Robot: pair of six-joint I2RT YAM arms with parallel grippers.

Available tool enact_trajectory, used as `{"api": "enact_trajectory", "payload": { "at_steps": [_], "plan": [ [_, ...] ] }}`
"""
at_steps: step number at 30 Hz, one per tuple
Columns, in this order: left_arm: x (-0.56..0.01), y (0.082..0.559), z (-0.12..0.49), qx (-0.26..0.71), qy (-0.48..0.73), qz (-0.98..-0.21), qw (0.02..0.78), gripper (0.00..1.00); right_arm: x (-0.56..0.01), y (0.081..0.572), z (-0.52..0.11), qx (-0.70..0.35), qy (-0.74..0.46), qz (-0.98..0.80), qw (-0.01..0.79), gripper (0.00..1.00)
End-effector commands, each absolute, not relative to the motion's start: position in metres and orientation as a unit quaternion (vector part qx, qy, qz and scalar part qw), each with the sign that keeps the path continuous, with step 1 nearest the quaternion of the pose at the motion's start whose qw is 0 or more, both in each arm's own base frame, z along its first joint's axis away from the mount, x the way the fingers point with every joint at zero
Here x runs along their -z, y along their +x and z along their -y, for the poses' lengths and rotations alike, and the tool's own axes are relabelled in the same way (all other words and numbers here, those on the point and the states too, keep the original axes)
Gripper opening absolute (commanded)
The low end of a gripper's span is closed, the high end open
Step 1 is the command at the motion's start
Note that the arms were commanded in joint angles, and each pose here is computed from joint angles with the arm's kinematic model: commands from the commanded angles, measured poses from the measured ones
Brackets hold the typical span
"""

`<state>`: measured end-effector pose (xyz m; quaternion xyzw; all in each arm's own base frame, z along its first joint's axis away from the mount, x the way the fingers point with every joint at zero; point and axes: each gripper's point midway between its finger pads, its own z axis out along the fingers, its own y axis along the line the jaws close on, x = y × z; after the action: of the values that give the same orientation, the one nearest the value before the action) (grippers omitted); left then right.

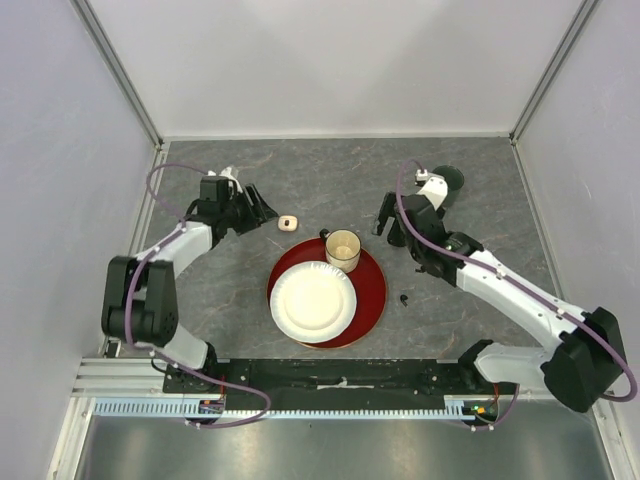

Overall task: Insert the wireless bluetooth earbuds into the charging case
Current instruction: Place the charging case at the center of the board, then pick up the charging case at the center of the board.

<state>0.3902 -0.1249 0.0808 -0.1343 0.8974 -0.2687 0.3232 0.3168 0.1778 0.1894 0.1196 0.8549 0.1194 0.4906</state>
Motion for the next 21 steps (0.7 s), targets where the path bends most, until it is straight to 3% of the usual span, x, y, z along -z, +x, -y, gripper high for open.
{"api": "enact_trajectory", "payload": {
  "at_steps": [1, 10, 13, 21],
  "plan": [
    [-0.135, 0.385, 0.113, 0.252, -0.094, -0.873, 0.406, 0.68, -0.167, 0.331, -0.159, -0.103, 0.135, -0.875, 0.453, 0.96],
    [-0.234, 0.334, 0.146, 0.36, 0.057, -0.772, 0.52, 0.69, -0.115, 0.35, -0.15, -0.074, -0.027, -0.895, 0.439, 0.97],
    [-0.246, 0.323, 0.149, 0.366, 0.081, -0.757, 0.535, 0.69, -0.091, 0.354, -0.151, -0.057, -0.087, -0.895, 0.435, 0.96],
    [-0.248, 0.316, 0.15, 0.367, 0.094, -0.75, 0.542, 0.69, -0.068, 0.369, -0.138, -0.03, -0.071, -0.897, 0.436, 0.95]
  ]
}}
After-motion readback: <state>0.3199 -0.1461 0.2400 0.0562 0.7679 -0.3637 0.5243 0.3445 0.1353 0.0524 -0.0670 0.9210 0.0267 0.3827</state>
